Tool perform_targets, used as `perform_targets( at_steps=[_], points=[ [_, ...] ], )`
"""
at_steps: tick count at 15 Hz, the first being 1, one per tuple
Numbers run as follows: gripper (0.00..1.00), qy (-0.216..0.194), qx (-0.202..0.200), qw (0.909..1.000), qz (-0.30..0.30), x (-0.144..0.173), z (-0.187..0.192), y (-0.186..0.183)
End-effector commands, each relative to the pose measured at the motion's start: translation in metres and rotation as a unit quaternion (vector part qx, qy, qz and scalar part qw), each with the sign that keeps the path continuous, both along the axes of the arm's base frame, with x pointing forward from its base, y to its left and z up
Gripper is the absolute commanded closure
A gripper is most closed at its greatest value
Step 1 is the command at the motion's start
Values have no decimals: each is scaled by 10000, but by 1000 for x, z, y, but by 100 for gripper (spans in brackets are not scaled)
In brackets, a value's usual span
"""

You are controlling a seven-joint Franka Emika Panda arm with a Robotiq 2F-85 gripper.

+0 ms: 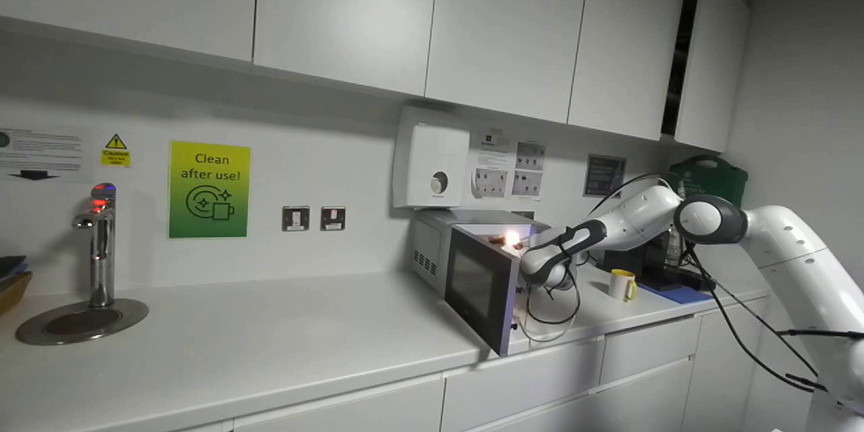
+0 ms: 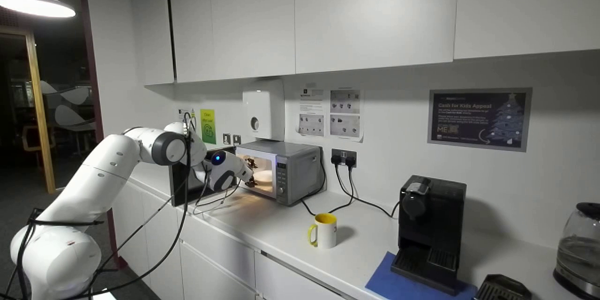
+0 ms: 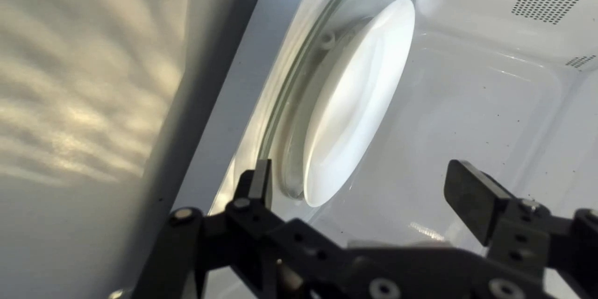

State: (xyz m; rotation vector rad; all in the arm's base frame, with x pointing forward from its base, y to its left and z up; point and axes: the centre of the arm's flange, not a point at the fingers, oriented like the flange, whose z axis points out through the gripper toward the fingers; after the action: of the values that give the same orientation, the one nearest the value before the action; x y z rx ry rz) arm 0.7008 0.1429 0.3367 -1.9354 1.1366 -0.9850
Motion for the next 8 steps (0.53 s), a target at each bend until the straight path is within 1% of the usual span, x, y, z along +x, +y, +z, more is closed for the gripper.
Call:
perform_targets(
  at_steps=[1, 5, 8],
  points=[
    [0, -108, 40, 9999, 1, 1, -8, -7],
    [0, -84, 21, 10000, -1, 2, -14, -7],
    [0, -160, -24, 9999, -8, 5, -13, -7]
  ],
)
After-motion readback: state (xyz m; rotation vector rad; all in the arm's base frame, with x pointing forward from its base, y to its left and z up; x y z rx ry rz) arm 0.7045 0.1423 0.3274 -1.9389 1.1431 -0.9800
